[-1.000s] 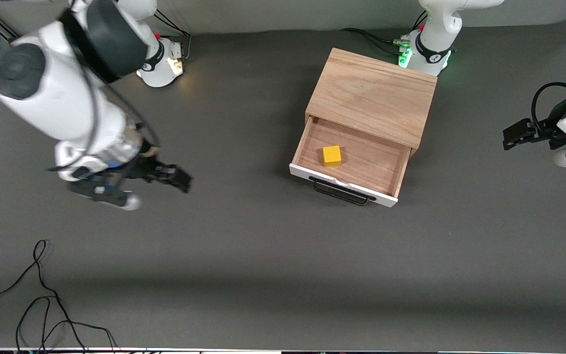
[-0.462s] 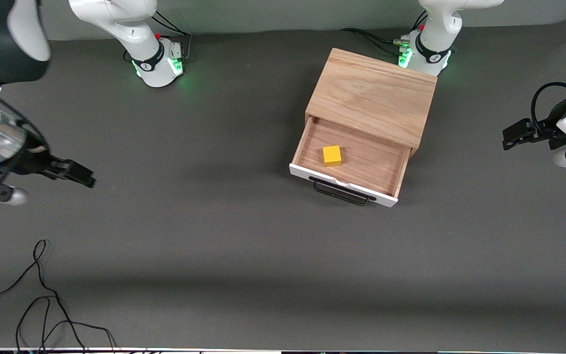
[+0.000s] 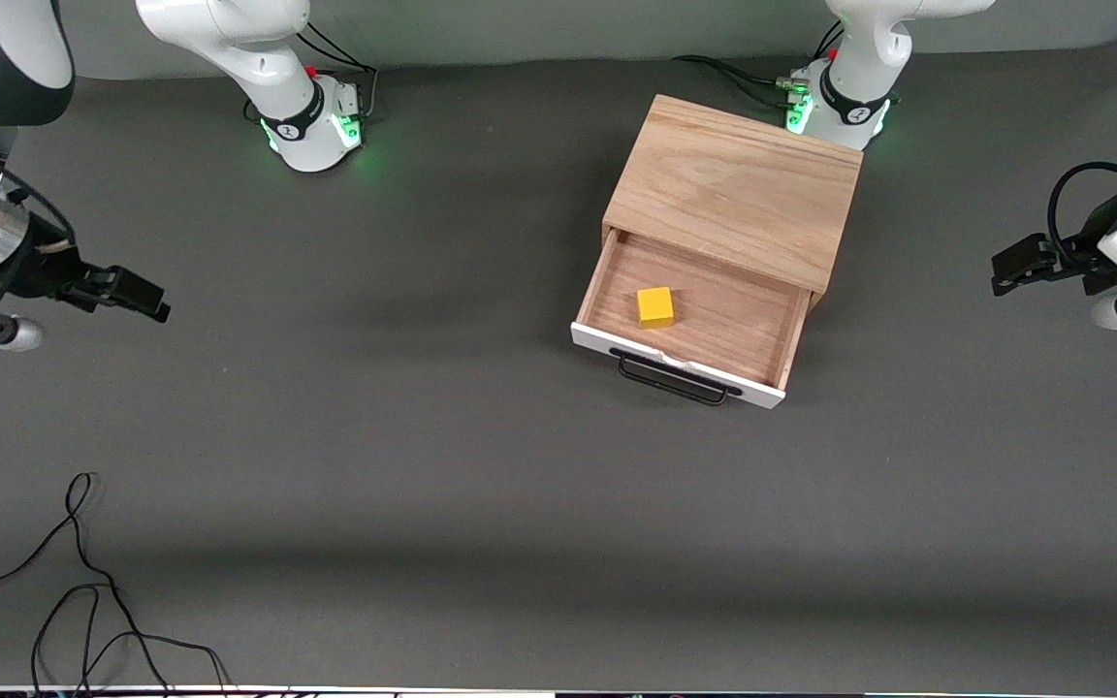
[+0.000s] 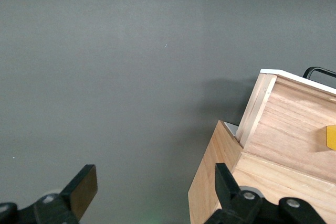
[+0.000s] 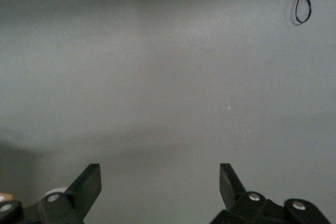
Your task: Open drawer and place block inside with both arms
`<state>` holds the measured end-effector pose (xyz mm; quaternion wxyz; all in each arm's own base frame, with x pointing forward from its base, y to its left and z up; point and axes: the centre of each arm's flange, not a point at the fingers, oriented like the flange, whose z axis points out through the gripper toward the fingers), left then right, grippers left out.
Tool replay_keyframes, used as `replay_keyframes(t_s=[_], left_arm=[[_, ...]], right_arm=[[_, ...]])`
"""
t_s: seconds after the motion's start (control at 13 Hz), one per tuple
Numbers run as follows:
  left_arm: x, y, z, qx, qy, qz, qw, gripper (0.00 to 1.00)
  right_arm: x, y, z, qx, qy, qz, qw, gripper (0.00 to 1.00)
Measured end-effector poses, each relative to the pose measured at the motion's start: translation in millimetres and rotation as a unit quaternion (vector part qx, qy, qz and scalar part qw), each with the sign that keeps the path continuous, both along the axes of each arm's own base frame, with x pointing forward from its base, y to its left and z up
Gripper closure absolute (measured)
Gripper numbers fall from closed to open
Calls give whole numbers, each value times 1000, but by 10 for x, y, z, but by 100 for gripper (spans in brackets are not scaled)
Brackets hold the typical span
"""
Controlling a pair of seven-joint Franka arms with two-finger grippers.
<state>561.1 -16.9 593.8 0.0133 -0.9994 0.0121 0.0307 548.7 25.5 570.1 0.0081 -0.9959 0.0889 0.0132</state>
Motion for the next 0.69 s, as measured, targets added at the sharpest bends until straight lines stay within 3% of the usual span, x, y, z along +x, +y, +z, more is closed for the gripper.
replay_keyframes(t_s=[0.23, 0.69], left_arm=[[0, 0, 0, 0, 0, 0, 1000, 0], [0, -1, -1, 0, 0, 0, 1000, 0]], right_arm=[[-97, 15, 38, 0, -2, 13, 1000, 0], [-69, -49, 84, 1, -16, 42, 999, 0]])
